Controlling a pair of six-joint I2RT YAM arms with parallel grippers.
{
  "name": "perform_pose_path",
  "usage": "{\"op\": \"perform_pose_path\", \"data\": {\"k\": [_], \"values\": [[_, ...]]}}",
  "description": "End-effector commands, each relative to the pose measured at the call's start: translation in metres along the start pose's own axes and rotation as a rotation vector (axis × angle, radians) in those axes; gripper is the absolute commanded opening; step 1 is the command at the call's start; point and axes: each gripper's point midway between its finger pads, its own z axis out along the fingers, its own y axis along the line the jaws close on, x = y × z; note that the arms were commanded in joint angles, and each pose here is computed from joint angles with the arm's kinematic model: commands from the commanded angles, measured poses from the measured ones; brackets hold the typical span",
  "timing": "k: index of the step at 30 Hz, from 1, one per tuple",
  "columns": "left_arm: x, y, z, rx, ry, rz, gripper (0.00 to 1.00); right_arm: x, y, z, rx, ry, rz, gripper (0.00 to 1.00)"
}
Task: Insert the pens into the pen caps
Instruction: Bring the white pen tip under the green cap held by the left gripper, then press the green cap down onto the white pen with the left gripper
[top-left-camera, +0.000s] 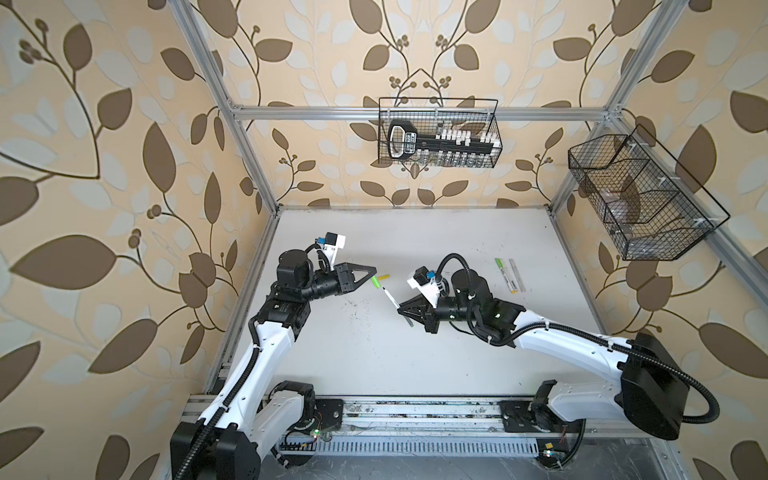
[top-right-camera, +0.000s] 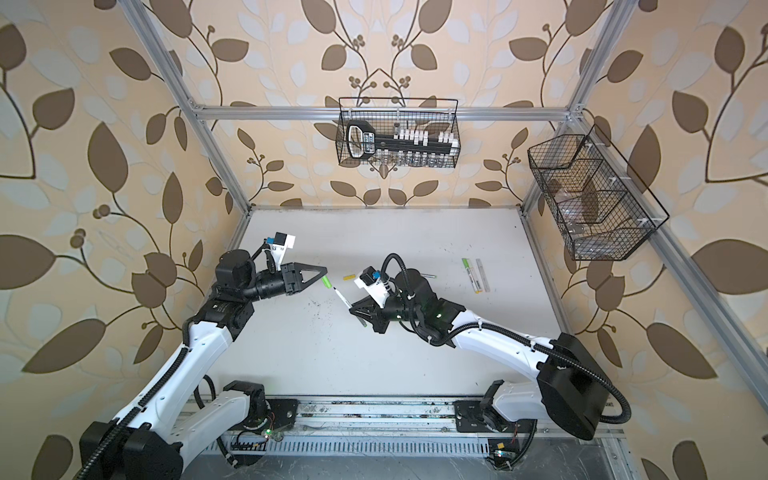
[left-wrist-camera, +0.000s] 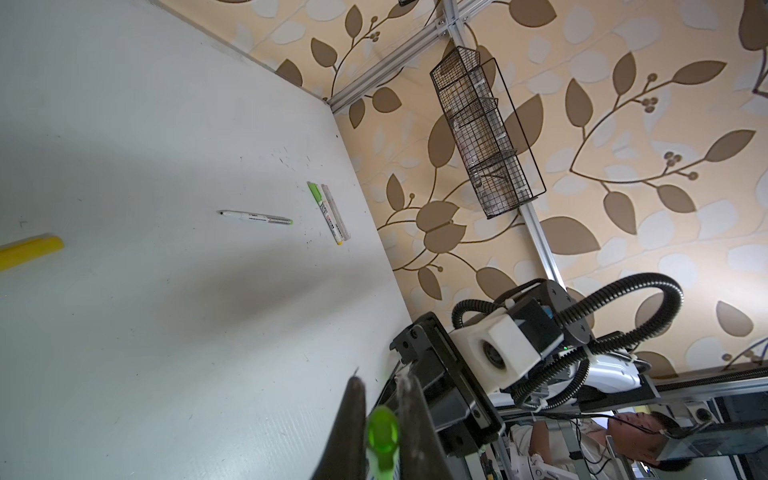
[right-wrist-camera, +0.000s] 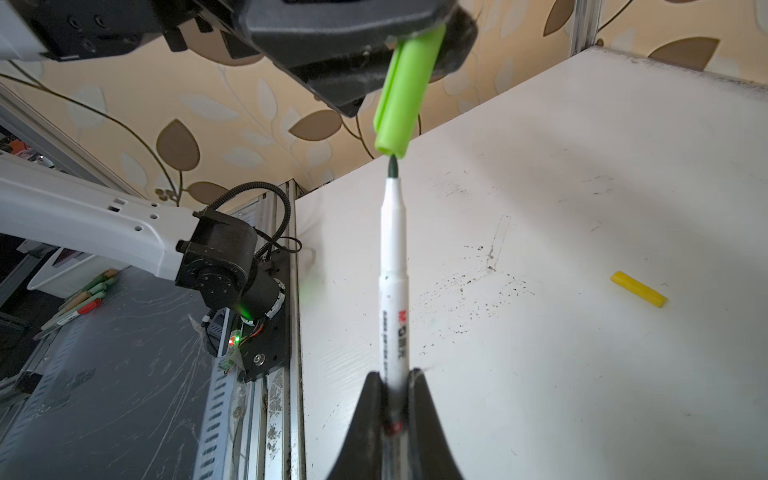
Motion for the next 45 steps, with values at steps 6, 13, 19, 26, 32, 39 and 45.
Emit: {"op": "perform_pose_path", "data": {"k": [6, 13, 19, 26, 32, 39, 45], "values": [[-0.005, -0.011, -0.001, 0.036, -0.023, 0.051, 0.0, -0.017, 0.002, 0.006, -0.015, -0.027, -0.02, 0.09], [-0.008, -0.011, -0.005, 0.016, -0.068, 0.071, 0.0, -0.013, 0.001, 0.007, -0.006, -0.014, -0.015, 0.09], [-0.009, -0.011, -0.004, 0.023, -0.067, 0.065, 0.0, -0.014, 0.0, 0.008, -0.006, -0.014, -0.015, 0.09], [-0.01, -0.009, -0.005, 0.008, -0.083, 0.064, 0.0, -0.013, 0.0, 0.011, -0.011, -0.011, -0.011, 0.09], [-0.011, -0.007, -0.007, -0.007, -0.095, 0.064, 0.0, -0.012, 0.0, 0.013, -0.013, -0.011, -0.006, 0.09], [-0.01, -0.007, -0.006, -0.003, -0.087, 0.062, 0.0, -0.017, 0.001, 0.012, -0.014, -0.021, -0.013, 0.09], [-0.009, -0.006, -0.004, 0.004, -0.075, 0.056, 0.0, -0.021, 0.001, 0.013, -0.013, -0.024, -0.018, 0.09]]}}
